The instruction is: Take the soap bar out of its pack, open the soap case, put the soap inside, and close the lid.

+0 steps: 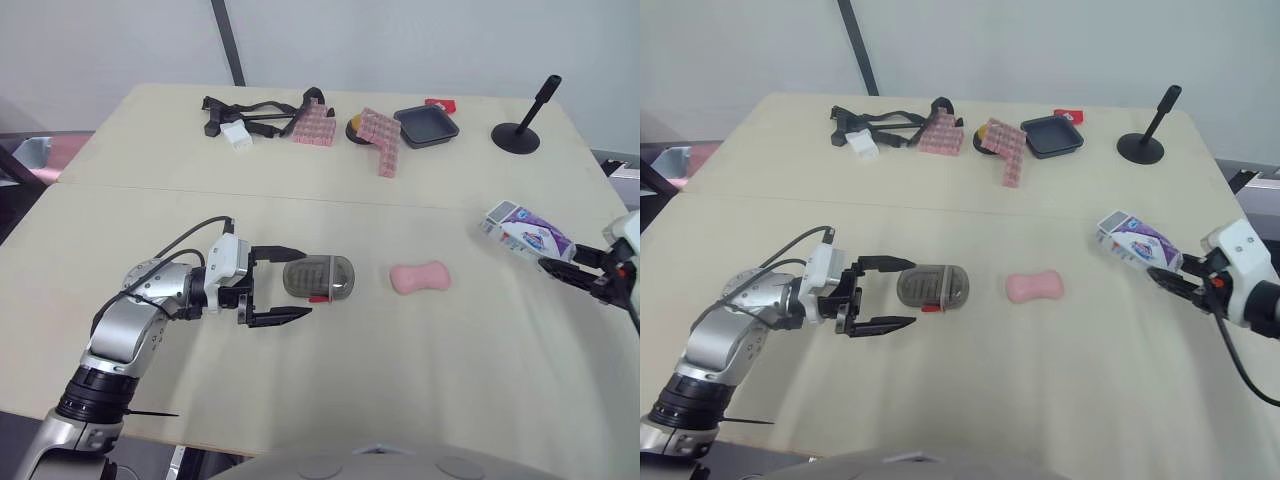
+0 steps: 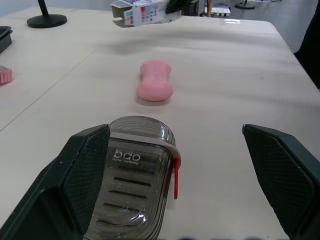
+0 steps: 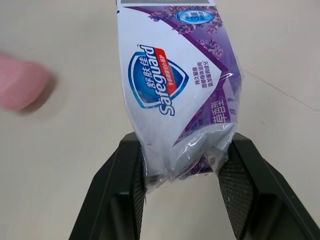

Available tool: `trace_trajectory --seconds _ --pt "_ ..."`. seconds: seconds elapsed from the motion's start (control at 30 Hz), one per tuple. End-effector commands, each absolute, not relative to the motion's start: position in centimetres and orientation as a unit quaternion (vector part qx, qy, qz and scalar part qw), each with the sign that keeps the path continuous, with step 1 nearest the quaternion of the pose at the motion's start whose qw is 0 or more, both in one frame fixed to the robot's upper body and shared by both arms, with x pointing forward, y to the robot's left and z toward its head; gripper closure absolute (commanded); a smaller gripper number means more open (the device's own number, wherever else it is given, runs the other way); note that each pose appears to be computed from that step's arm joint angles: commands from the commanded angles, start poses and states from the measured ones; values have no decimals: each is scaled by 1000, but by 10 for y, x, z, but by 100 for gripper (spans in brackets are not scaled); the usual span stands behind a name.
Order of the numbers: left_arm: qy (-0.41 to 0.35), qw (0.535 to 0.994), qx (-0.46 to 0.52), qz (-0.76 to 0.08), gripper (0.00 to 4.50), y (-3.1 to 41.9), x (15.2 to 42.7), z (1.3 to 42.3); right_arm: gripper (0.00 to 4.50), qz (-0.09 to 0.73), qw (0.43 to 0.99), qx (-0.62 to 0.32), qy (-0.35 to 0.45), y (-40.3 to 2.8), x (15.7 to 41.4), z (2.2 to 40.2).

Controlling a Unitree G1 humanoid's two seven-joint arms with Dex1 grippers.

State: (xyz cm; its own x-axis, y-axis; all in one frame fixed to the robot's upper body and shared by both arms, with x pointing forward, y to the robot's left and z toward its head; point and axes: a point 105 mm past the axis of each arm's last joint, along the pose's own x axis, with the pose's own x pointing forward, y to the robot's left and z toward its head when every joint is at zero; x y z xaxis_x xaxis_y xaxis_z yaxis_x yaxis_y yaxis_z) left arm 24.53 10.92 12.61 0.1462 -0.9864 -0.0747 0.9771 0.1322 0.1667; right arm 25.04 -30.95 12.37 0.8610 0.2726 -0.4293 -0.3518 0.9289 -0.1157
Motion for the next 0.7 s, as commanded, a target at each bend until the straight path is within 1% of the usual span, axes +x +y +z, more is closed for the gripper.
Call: trace_trajectory --seconds 0.03,0.1,0.17,0.37,0.47,0.7 --pt "-46 749 88 -656 0 108 244 134 247 59 978 -76 188 -310 259 130" --pt "-47 748 89 -656 0 108 244 134 247 -1 980 -45 195 -308 260 123" --pt "-49 749 90 -655 0 108 246 134 247 -39 978 -32 202 -305 259 118" --pt "-53 748 92 -655 0 108 249 136 247 -134 973 33 186 -296 262 110" --pt "-54 748 91 -656 0 107 248 136 247 -156 969 45 184 -293 263 108" --pt "-66 746 56 -660 0 106 245 145 247 -156 969 50 184 -287 268 106"
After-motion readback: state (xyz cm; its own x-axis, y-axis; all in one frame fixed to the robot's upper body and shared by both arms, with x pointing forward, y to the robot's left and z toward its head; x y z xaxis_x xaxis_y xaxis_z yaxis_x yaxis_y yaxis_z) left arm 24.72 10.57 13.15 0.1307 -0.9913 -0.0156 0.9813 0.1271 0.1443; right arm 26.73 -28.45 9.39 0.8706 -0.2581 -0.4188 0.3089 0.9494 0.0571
